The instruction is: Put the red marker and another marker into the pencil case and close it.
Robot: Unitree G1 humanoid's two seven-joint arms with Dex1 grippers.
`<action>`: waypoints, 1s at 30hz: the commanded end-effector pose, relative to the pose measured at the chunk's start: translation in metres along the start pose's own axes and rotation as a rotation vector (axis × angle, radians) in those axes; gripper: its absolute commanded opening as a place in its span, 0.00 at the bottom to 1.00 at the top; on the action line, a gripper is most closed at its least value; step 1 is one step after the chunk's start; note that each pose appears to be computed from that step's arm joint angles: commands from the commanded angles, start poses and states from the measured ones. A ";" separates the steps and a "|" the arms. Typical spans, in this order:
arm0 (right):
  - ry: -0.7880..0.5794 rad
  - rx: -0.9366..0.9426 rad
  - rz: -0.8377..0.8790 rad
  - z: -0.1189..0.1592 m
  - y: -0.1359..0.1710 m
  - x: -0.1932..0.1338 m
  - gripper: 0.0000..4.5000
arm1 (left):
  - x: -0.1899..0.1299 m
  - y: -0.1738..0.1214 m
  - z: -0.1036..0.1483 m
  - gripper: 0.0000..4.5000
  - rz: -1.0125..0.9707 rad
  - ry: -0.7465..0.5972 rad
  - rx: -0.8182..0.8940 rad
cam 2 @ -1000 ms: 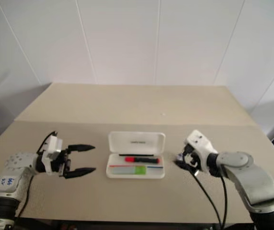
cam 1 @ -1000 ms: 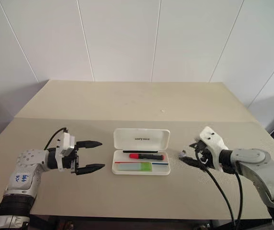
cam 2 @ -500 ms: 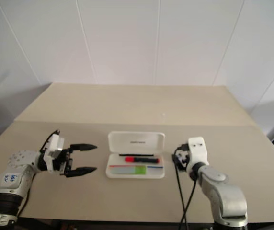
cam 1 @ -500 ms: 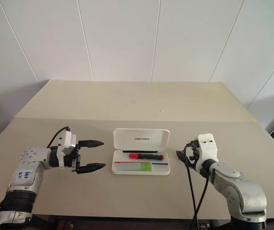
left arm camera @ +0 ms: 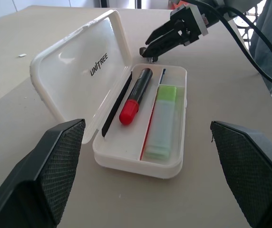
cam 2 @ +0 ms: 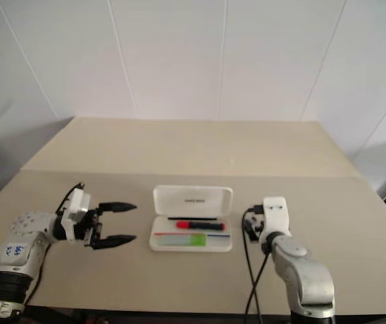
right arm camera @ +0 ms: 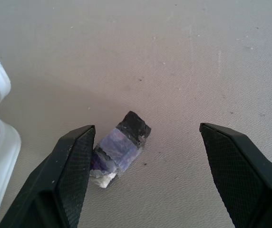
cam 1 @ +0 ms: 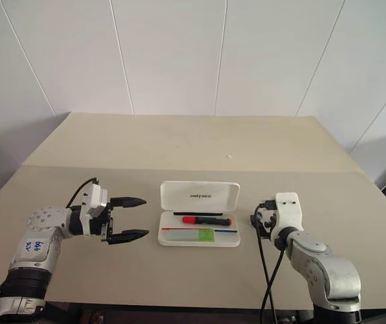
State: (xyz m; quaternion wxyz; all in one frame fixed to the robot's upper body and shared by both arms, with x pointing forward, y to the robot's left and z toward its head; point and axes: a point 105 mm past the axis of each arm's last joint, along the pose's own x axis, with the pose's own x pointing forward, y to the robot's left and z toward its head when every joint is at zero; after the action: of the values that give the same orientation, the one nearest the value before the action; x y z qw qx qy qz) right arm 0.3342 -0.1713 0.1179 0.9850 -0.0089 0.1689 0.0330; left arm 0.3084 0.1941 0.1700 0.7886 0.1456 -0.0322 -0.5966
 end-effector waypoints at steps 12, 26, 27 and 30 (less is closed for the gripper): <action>0.056 0.002 -0.026 -0.009 -0.006 0.004 0.28 | -0.003 0.001 0.008 1.00 0.019 0.002 0.042; -0.053 -0.349 0.393 0.043 0.010 -0.027 0.28 | 0.003 0.003 0.008 1.00 -0.004 -0.007 0.051; -0.043 -0.379 0.438 0.044 0.014 -0.030 0.28 | 0.003 0.003 0.008 1.00 -0.009 -0.008 0.053; -0.016 -0.469 0.589 0.045 0.031 -0.039 0.28 | 0.005 0.001 0.009 1.00 -0.031 -0.009 0.058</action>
State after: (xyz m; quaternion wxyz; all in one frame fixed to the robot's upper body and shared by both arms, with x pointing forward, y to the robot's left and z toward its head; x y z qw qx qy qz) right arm 0.3186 -0.1584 0.1614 0.9248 -0.1677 0.1688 0.2970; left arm 0.3093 0.1898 0.1709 0.7824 0.1518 -0.0368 -0.6029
